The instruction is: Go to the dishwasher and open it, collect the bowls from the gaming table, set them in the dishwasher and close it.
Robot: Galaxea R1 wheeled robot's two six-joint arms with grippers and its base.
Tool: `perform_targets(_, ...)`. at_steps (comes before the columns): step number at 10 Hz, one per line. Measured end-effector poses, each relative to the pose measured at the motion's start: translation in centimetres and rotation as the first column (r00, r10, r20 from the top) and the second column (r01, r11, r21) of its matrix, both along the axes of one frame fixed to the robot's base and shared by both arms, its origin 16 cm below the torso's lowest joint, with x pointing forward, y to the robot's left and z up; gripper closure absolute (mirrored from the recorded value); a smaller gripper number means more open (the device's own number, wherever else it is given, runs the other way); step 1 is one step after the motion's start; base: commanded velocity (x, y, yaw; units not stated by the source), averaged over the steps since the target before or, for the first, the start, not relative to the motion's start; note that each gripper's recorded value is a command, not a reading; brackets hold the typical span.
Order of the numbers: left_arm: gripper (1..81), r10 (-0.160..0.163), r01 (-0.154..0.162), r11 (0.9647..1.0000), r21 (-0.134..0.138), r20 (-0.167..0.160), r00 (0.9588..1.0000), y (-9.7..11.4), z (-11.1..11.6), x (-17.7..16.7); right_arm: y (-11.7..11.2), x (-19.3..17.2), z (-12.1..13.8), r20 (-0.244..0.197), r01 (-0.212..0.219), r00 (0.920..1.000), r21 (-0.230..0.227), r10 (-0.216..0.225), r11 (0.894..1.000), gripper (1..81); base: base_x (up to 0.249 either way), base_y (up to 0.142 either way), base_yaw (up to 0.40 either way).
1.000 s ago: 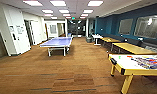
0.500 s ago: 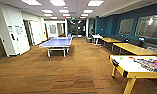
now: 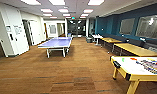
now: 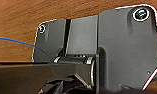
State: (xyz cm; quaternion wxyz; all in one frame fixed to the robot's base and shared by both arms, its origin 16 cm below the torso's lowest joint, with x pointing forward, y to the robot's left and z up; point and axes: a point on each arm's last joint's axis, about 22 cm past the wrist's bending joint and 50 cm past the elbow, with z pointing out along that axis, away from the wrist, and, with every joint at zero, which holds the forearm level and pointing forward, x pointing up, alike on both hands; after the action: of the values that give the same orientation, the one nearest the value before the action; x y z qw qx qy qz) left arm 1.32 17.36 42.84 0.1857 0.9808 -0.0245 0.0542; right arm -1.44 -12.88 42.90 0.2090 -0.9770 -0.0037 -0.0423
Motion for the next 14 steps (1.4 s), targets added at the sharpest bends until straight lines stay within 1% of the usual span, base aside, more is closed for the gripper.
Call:
perform_targets(2,1.0,0.000,0.000,1.0000,0.000,0.005,1.0000,0.0,0.0,0.5,0.0,0.2,0.0,0.002,0.000,1.0000,0.000,0.000,1.000,1.0,0.000,0.000,0.000)
perform_targets(4,1.0,-0.004,0.004,1.0000,0.001,-0.016,0.9999,0.0,-0.1,-0.8,0.0,-0.7,0.0,-0.009,-0.001,1.0000,-0.001,0.001,1.000,1.0,0.000,0.000,0.000)
perform_targets(6,1.0,-0.004,0.004,1.0000,0.001,-0.010,0.9999,0.0,0.0,-0.3,0.0,-0.2,0.0,-0.002,0.000,1.0000,0.000,0.000,1.000,1.0,0.000,0.000,0.000)
perform_targets(9,1.0,-0.004,0.004,1.0000,0.000,-0.010,0.9999,0.0,0.0,-0.3,0.0,-0.4,0.0,-0.004,-0.001,1.0000,-0.001,0.001,1.000,1.0,0.000,0.000,0.000)
perform_targets(10,1.0,-0.004,0.004,1.0000,0.001,-0.010,0.9999,0.0,0.0,-0.3,-0.1,-0.4,0.0,-0.004,0.000,1.0000,-0.002,0.000,1.000,1.0,0.000,-0.073,0.000)
perform_targets(14,1.0,-0.005,0.005,1.0000,0.001,-0.009,0.9999,0.0,0.0,-0.3,-0.1,-0.4,0.0,-0.004,-0.001,1.0000,-0.002,0.001,1.000,1.0,0.000,0.000,-0.225)
